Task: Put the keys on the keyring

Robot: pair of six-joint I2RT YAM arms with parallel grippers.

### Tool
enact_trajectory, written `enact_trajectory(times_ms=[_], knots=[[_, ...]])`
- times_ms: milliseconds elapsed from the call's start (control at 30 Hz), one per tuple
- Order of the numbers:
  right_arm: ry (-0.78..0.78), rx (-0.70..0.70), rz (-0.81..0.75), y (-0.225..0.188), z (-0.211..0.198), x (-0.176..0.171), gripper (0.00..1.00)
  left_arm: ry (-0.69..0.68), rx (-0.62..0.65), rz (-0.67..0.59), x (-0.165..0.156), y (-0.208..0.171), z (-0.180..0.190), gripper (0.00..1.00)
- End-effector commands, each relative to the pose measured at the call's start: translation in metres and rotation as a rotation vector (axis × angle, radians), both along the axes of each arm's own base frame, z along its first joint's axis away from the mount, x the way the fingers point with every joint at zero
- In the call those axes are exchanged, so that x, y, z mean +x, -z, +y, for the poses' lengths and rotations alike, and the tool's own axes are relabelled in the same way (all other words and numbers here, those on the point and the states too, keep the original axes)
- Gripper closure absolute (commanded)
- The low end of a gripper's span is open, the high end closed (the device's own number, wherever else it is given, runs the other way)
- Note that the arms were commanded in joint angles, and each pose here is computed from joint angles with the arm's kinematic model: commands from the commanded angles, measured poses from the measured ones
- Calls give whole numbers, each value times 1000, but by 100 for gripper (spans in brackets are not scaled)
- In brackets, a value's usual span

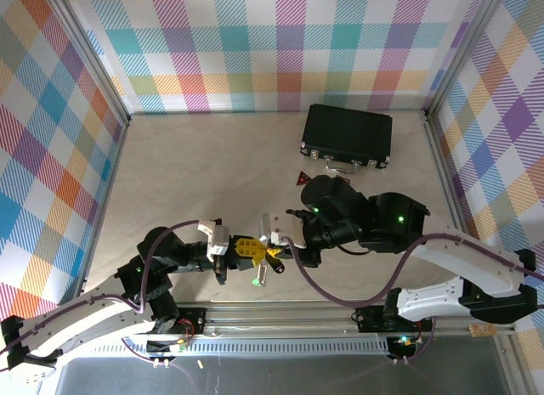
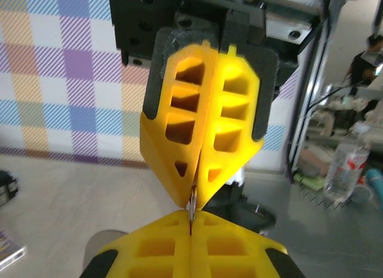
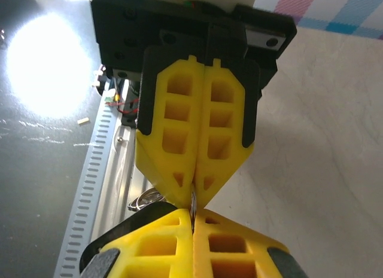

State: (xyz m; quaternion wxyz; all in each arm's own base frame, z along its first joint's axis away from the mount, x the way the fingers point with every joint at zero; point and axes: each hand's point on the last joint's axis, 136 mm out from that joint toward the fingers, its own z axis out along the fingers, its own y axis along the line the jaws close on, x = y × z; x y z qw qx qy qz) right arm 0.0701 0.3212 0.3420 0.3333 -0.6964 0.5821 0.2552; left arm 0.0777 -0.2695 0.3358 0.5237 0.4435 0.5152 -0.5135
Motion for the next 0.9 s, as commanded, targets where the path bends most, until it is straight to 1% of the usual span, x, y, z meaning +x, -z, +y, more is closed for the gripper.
enact_trajectory(times_ms=[0,100,167,267,300,367,433,500,533,567,700,800,867], knots=[[-37,-80,-34,4,-5,-1,100,-101,127,-53,12,3,9,91],[-62,-119,-35,7,-2,-3,100,-125,235,-66,19,16,7,87],[-76,-133,-41,8,1,-6,100,-125,262,-72,21,18,5,87],[-86,-156,-41,12,6,-7,100,-115,246,-83,21,16,3,93],[-85,-155,-40,13,7,-7,100,-107,231,-84,19,15,2,100],[-81,-134,-32,9,8,-9,100,-88,178,-85,15,7,2,100],[-80,-80,-14,-1,9,-13,99,-69,101,-85,8,-5,4,100],[-71,-8,-1,-13,8,-16,88,-51,6,-91,1,-21,10,100],[-65,20,5,-16,8,-17,84,-41,-44,-97,-3,-29,13,100],[-57,49,3,-19,8,-17,83,-34,-88,-103,-6,-36,16,100],[-52,107,12,-25,9,-18,83,-8,-177,-107,-11,-44,19,100],[-64,118,19,-27,11,-20,84,19,-208,-95,-14,-45,17,100],[-64,115,17,-28,11,-20,87,33,-219,-92,-15,-46,15,100]])
